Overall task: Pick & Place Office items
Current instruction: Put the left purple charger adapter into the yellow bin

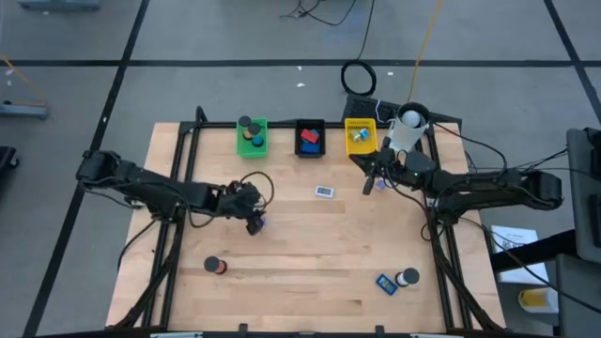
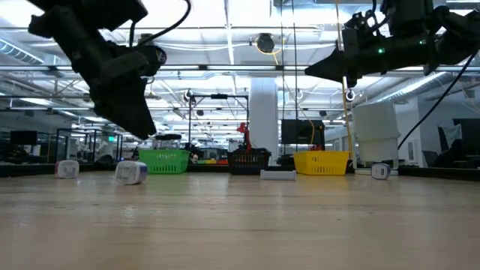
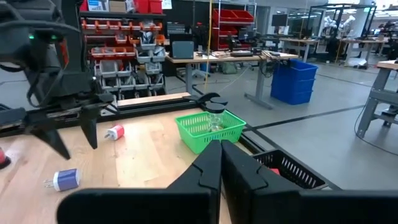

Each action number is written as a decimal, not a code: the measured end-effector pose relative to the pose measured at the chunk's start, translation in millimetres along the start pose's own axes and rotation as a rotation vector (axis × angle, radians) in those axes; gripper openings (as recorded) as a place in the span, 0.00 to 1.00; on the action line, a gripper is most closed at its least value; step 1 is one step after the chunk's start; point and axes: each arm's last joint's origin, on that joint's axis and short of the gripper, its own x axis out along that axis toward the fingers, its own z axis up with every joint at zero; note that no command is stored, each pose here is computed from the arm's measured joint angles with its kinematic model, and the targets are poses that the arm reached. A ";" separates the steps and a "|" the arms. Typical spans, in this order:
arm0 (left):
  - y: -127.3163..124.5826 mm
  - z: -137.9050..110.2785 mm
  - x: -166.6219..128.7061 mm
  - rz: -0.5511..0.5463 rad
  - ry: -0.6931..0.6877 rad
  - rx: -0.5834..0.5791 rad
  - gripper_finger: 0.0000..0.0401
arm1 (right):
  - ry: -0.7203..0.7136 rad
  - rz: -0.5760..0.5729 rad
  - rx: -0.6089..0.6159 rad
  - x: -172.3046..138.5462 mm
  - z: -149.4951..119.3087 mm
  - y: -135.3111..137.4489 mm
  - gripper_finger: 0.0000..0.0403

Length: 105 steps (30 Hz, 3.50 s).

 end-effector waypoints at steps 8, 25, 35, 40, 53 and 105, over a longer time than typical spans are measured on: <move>-22.0 -2.4 16.8 -0.001 0.121 -0.124 0.87 | 0.000 0.000 -0.004 0.0 0.0 0.0 0.00; -21.1 -22.9 38.9 0.104 0.297 -0.072 0.72 | -0.005 0.000 -0.007 0.0 0.5 0.0 0.00; -20.9 -22.3 37.8 0.095 0.296 -0.010 0.41 | -0.006 0.000 -0.007 0.0 0.6 0.0 0.00; -23.1 -19.8 38.8 0.064 0.272 0.044 0.35 | -0.006 0.000 -0.007 0.0 0.6 0.0 0.00; -31.1 29.6 53.0 -0.074 -0.172 0.241 0.36 | -0.006 0.001 -0.007 0.0 0.6 0.0 0.00; -45.6 91.6 67.5 -0.153 -0.043 0.683 0.64 | 0.061 0.037 -0.018 -0.9 -6.0 7.1 0.05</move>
